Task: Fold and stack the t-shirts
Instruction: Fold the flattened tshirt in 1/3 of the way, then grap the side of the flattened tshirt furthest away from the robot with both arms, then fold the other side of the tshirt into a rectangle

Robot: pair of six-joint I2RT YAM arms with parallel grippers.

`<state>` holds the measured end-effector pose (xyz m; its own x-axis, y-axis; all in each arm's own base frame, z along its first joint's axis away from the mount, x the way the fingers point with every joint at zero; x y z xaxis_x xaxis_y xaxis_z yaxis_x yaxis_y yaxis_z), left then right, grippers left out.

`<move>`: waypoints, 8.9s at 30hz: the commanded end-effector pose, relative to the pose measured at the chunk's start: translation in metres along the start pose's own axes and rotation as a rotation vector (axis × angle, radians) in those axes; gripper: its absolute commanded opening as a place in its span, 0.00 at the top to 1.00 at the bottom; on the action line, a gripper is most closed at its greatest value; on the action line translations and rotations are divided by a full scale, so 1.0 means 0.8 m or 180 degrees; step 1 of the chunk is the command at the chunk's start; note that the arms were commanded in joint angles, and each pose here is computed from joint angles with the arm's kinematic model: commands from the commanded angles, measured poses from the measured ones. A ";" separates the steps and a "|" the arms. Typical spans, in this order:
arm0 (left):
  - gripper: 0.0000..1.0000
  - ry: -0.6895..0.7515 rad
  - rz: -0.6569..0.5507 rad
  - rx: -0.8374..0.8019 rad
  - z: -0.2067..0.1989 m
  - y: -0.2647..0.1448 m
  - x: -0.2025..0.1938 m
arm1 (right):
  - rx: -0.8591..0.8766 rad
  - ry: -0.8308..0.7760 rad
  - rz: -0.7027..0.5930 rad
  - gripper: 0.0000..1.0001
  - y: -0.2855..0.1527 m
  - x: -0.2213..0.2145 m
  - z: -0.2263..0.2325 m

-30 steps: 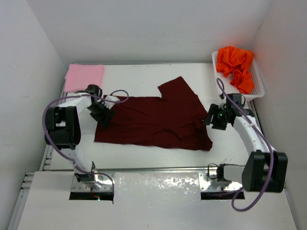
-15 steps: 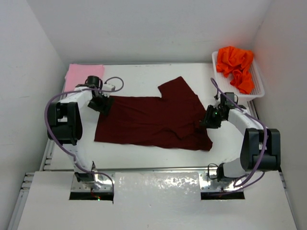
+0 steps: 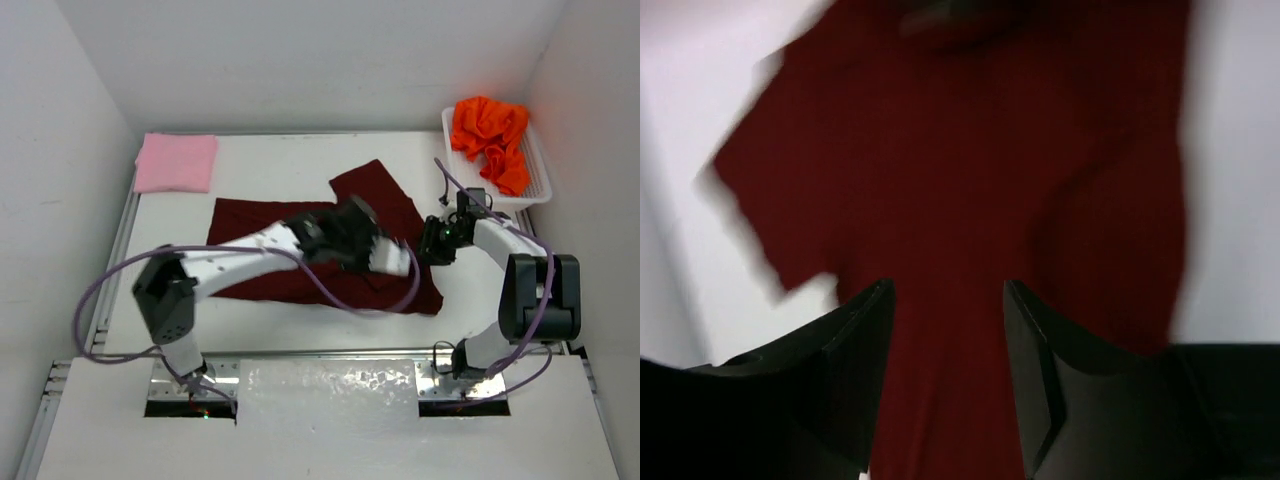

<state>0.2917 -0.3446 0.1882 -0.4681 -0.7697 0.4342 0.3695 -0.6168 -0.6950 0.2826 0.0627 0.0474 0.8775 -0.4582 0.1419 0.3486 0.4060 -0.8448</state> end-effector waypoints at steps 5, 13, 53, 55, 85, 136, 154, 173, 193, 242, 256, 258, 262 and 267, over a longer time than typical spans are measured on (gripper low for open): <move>0.53 0.0911 -0.0256 -0.0964 -0.099 0.097 0.036 | 0.0031 -0.0028 0.0055 0.60 0.010 0.007 0.003; 0.53 0.0976 -0.0283 -0.1078 -0.129 0.151 0.019 | -0.0012 -0.0049 0.0077 0.64 0.014 -0.002 -0.007; 1.00 0.0273 -0.0199 -0.1256 -0.080 0.099 -0.011 | -0.0418 -0.0325 0.0054 1.00 -0.036 -0.010 -0.019; 1.00 0.0332 -0.0262 -0.1503 -0.101 0.092 -0.015 | -0.0426 -0.0315 0.0140 1.00 -0.035 -0.017 -0.022; 0.49 0.0130 -0.0427 -0.1755 -0.088 0.054 -0.004 | -0.0256 -0.0436 -0.0487 0.76 -0.062 0.019 0.006; 0.00 -0.1134 0.0301 -0.0289 0.032 0.002 -0.057 | -0.0759 -0.0258 -0.0512 0.37 -0.068 0.028 -0.026; 0.22 -0.1586 0.1696 -0.0476 -0.221 -0.177 -0.360 | -0.0407 0.0462 -0.0138 0.35 -0.022 -0.091 -0.081; 1.00 -0.1902 0.2334 -0.0581 -0.299 -0.139 -0.421 | -0.0805 0.0759 -0.0334 1.00 -0.007 -0.096 -0.133; 0.38 -0.1928 0.2471 -0.0869 -0.321 -0.220 -0.369 | -0.0911 0.1150 -0.0663 0.36 -0.052 -0.130 -0.130; 0.33 -0.5178 0.0782 0.0571 -0.029 -0.043 -0.530 | -0.0655 -0.0772 -0.0728 0.61 0.283 0.263 0.128; 1.00 -0.5122 0.0621 0.0189 -0.045 -0.050 -0.499 | -0.0430 -0.0776 -0.0690 1.00 0.249 0.253 0.149; 1.00 -0.4909 0.0651 0.0287 -0.035 -0.061 -0.501 | -0.0305 -0.0755 -0.0633 1.00 0.226 0.241 0.152; 1.00 -0.4241 0.0610 0.0563 -0.002 -0.103 -0.487 | -0.0108 -0.0861 -0.0906 1.00 0.152 0.220 0.163; 1.00 -0.3741 0.0536 0.0283 -0.023 -0.123 -0.457 | 0.0176 -0.0828 -0.1193 1.00 0.048 0.177 0.166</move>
<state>0.4179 -0.0004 0.0538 0.7369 -0.3653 0.5688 0.4029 -0.4383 -0.8035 0.4654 0.1215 0.0332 0.8367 -0.3278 0.4388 0.5239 0.2453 -0.8157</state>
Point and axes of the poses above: each gripper's point midway between its finger pads, its own y axis out along the fingers, its own z axis along the line the jaws close on, x = y × z, the point moved 1 cm from there along -y, back along the fingers, and after that the axes turned 12 degrees about y, right-handed, at the moved point
